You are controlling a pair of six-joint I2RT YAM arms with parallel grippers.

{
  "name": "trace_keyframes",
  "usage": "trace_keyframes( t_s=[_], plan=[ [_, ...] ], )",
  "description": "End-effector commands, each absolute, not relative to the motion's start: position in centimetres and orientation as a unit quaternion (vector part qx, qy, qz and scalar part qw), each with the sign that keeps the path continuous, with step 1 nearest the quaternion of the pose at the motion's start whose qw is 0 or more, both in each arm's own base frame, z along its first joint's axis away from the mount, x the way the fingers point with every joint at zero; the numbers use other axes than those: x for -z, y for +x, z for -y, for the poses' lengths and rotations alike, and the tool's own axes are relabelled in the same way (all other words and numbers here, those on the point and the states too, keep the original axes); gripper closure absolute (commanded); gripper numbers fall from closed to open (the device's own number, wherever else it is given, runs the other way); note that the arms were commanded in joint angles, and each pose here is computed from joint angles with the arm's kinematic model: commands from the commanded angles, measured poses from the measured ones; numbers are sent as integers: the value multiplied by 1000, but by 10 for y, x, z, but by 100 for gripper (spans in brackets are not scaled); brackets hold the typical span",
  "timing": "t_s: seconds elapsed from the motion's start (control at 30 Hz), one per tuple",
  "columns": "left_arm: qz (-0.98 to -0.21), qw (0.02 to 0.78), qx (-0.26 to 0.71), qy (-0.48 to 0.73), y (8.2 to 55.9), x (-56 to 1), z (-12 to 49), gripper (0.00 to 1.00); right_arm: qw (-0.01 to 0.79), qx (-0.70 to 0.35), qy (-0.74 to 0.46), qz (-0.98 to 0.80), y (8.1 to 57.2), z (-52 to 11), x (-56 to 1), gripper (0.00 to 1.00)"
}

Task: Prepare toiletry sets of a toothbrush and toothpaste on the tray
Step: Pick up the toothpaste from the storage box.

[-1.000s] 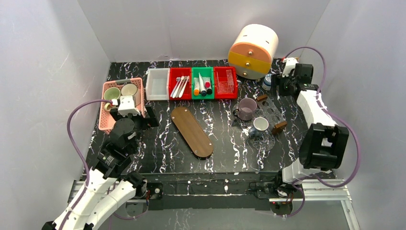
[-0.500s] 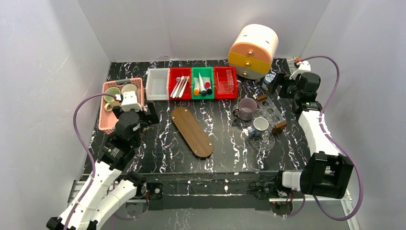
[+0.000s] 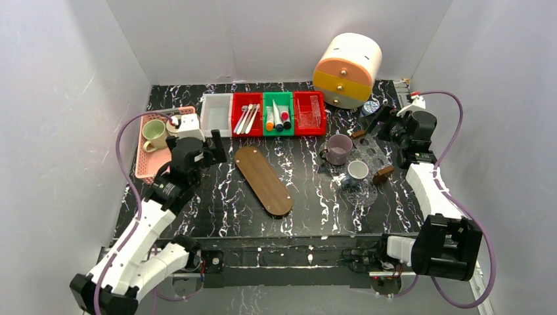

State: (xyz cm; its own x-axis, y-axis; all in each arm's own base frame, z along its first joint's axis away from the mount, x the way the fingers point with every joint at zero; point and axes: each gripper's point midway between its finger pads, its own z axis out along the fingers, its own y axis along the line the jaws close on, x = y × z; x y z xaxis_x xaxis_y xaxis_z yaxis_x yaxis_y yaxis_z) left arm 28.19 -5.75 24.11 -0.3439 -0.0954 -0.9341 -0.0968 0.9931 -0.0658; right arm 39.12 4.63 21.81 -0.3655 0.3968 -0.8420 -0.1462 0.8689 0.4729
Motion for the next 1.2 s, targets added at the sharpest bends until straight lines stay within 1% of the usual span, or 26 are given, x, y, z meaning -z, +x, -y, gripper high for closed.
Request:
trace_keyframes(
  t_s=[0.0,0.23,0.4,0.53,0.7,0.83,1.07,1.17],
  plan=[
    [-832,549,26,-66,295,-245,74,2,591,-262,58,-761,385,-52,-250,1],
    [-872,479,71,-71,327,-216,116,5,597,-265,55,-755,375,-58,-256,1],
    [-892,435,99,-77,351,-198,145,7,580,-270,31,-767,374,-81,-249,2],
    [-900,413,116,-79,366,-185,163,8,556,-278,10,-783,376,-107,-236,2],
    [-904,403,114,-84,370,-171,166,8,531,-267,-15,-804,384,-143,-225,2],
    [-897,414,124,-98,365,-170,164,7,521,-249,-36,-815,395,-178,-216,3],
    [-887,419,129,-145,350,-161,140,2,526,-209,-59,-822,424,-240,-210,9],
    [-883,422,126,-160,343,-159,130,2,524,-195,-62,-827,436,-262,-202,14]
  ],
)
